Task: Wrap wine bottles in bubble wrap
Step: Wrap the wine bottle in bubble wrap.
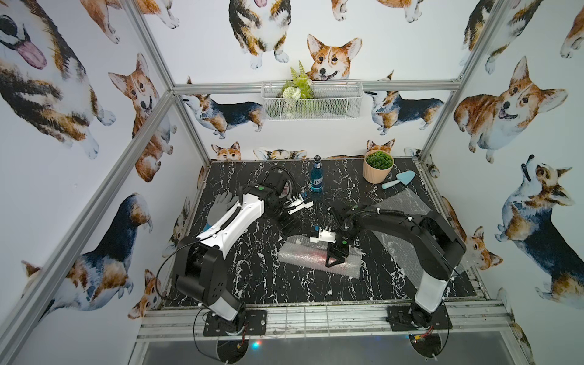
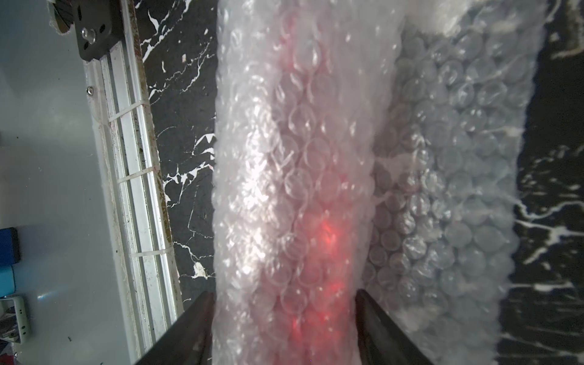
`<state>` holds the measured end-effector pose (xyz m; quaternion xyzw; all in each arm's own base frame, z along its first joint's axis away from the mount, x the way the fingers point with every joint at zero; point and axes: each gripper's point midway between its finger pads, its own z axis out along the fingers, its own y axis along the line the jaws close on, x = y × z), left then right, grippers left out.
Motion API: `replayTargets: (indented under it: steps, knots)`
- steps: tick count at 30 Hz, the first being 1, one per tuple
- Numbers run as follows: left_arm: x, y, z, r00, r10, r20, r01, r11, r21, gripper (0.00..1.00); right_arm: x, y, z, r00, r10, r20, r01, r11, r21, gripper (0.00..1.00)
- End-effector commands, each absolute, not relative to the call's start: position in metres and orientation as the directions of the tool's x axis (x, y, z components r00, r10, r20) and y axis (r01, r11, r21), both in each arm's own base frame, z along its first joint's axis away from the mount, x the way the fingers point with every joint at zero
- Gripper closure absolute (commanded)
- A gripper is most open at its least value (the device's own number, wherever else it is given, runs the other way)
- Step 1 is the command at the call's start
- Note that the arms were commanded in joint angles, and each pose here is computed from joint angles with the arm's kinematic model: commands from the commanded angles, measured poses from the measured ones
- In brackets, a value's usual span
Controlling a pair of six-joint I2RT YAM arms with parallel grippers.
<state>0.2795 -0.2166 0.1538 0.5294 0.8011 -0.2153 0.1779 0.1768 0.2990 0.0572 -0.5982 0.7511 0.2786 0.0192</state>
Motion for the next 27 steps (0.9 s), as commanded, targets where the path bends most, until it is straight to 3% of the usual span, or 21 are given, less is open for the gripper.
replayTargets:
  steps: [1,8,13,20,27]
  knots:
    - [0.273,-0.217,0.159,-0.393,0.752,-0.529,0.918,0.353,-0.18,0.12,0.186,0.301,0.066,-0.29,-0.871,-0.397,-0.921,0.142,0.363,0.26]
    - [0.267,-0.213,0.165,-0.4,0.739,-0.541,0.913,0.374,-0.165,0.11,0.195,0.292,0.079,-0.313,-0.842,-0.44,-0.932,0.182,0.315,0.23]
    - [0.28,-0.207,0.172,-0.454,0.717,-0.53,0.878,0.461,-0.129,0.09,0.217,0.29,0.099,-0.338,-0.797,-0.501,-0.938,0.237,0.255,0.2]
    - [0.312,-0.192,0.192,-0.595,0.526,-0.608,0.713,0.695,-0.096,0.08,0.274,0.269,0.146,-0.381,-0.636,-0.671,-0.877,0.478,0.046,0.19]
    - [0.331,-0.181,0.193,-0.684,0.335,-0.648,0.557,0.813,-0.169,0.09,0.291,0.258,0.189,-0.449,-0.445,-0.775,-0.755,0.652,0.063,0.17]
